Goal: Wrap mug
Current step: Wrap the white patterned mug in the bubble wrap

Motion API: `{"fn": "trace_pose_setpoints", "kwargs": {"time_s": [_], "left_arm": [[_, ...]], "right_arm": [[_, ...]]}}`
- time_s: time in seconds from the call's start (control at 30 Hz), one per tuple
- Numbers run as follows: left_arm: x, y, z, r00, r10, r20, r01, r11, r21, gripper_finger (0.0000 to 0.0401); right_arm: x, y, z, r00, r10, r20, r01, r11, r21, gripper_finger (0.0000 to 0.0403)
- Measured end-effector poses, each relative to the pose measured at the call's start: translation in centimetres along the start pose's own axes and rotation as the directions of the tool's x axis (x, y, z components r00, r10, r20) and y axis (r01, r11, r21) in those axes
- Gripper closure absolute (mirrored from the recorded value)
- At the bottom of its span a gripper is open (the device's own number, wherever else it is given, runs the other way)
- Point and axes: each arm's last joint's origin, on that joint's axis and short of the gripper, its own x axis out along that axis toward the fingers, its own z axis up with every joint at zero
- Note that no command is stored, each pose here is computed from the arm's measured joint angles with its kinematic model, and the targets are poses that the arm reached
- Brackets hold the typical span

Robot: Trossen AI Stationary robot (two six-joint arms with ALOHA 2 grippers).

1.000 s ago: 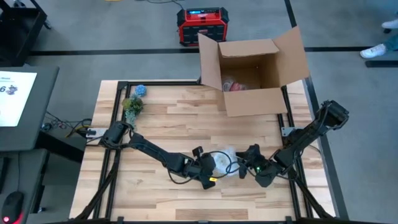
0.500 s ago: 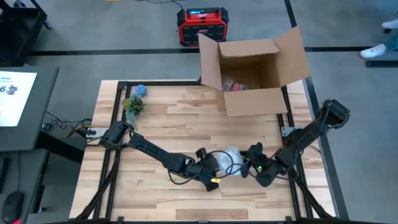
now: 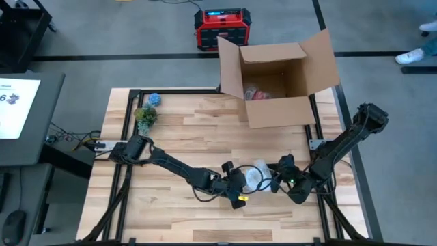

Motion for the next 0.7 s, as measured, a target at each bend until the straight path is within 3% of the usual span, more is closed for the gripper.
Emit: {"fn": "trace_pose_setpoints", "kwargs": {"time_s": [0.4, 0.7], "left_arm": [[-1.2, -0.7, 1.9, 0.998, -0.065, 0.0, 0.065, 0.998, -0.012, 0.0371], [-2.9, -1.8, 3.5, 0.994, -0.092, -0.056, 0.092, 0.996, -0.003, 0.0371]], "right_arm": [[1.7, -1.0, 0.9, 0.993, -0.08, -0.088, 0.079, 0.997, -0.017, 0.0296], [2.8, -2.2, 1.4, 0.949, -0.141, -0.282, 0.134, 0.99, -0.046, 0.0296]]}}
